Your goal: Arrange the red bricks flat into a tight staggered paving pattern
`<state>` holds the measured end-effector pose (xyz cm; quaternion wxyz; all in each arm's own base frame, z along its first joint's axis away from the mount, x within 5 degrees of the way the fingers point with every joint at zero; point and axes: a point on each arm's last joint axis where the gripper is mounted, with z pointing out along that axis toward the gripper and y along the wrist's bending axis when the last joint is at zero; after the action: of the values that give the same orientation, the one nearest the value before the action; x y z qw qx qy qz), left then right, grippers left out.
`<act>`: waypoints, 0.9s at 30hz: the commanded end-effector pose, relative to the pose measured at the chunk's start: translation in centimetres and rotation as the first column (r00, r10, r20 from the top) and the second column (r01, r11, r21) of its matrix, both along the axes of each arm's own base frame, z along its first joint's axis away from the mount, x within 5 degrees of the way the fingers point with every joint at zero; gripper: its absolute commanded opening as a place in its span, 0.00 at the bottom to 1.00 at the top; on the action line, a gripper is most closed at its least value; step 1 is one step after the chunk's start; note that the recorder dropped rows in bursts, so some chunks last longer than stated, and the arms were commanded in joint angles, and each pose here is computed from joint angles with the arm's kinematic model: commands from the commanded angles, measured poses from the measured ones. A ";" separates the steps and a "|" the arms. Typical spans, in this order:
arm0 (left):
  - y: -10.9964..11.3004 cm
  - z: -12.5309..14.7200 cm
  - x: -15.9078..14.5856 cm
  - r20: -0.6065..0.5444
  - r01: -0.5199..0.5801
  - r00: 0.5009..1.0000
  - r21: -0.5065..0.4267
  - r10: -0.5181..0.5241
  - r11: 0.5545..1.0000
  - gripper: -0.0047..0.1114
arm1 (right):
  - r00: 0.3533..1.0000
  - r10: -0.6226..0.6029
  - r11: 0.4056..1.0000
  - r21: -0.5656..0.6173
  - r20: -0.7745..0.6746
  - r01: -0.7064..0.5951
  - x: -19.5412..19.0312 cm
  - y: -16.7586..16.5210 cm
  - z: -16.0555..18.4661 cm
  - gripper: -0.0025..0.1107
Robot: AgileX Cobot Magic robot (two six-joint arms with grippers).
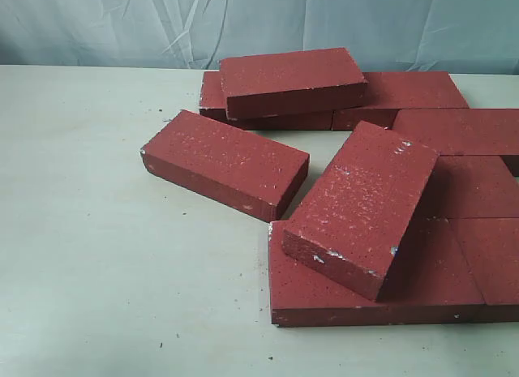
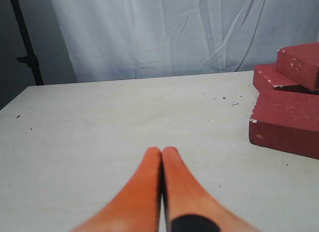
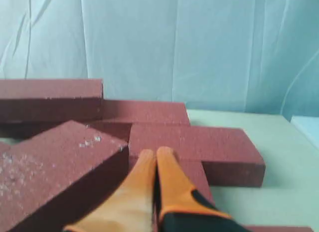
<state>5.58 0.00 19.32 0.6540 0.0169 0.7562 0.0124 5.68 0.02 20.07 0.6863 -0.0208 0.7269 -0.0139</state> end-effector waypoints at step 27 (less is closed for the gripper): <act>0.7 5.1 -0.8 0.540 0.067 0.833 -0.313 0.119 0.947 0.04 | 0.926 -0.057 0.930 0.356 0.374 -0.086 -0.3 -0.3 6.9 0.01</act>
<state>4.94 0.62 24.15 0.8268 -0.1049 0.5436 -0.0996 5.19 -0.25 25.18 0.7990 0.1028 0.5797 0.1226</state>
